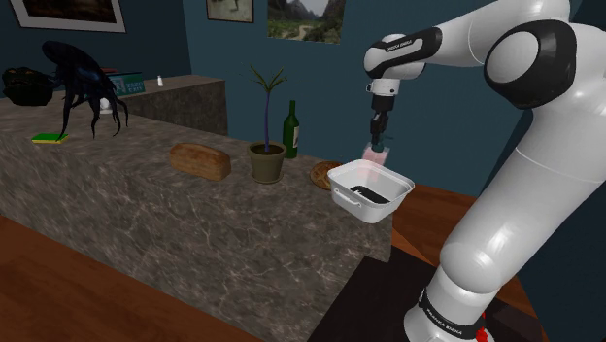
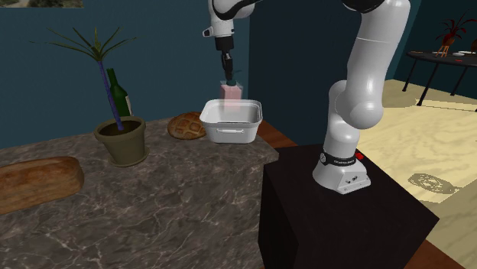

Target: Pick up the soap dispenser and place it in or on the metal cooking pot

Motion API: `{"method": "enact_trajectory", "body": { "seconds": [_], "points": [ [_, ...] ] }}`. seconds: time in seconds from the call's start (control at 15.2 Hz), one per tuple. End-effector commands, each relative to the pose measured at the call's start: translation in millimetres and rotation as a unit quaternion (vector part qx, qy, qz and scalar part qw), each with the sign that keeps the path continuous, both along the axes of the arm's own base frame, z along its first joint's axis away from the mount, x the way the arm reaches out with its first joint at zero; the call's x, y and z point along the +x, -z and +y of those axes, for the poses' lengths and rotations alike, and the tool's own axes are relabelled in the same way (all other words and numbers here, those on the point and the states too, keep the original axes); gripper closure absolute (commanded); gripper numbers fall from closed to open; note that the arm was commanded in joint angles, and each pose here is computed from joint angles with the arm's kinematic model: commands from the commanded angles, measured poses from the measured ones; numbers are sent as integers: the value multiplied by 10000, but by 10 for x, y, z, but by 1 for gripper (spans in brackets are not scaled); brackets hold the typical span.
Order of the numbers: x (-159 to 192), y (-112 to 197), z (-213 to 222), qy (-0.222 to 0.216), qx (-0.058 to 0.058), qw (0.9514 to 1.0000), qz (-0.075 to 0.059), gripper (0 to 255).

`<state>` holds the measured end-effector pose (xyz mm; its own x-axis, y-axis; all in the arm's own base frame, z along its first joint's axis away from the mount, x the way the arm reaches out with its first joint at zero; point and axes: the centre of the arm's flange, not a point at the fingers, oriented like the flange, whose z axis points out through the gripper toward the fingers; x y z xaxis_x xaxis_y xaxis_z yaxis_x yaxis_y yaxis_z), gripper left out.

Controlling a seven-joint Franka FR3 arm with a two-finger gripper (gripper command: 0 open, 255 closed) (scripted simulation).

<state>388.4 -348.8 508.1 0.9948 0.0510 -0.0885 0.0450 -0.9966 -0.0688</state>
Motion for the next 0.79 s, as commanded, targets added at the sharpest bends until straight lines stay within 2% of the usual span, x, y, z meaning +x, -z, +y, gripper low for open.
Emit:
{"method": "enact_trajectory", "body": {
  "seconds": [0.0,0.07,0.13,0.46,0.73],
  "points": [
    [0,2,0,0,-1,10000,-2,255],
    [0,2,0,0,-1,10000,-2,255],
    [0,2,0,0,-1,10000,-2,0],
    [0,2,0,0,-1,10000,-2,0],
    [45,-495,-32,0,-1,10000,-2,0]
  ]
}}
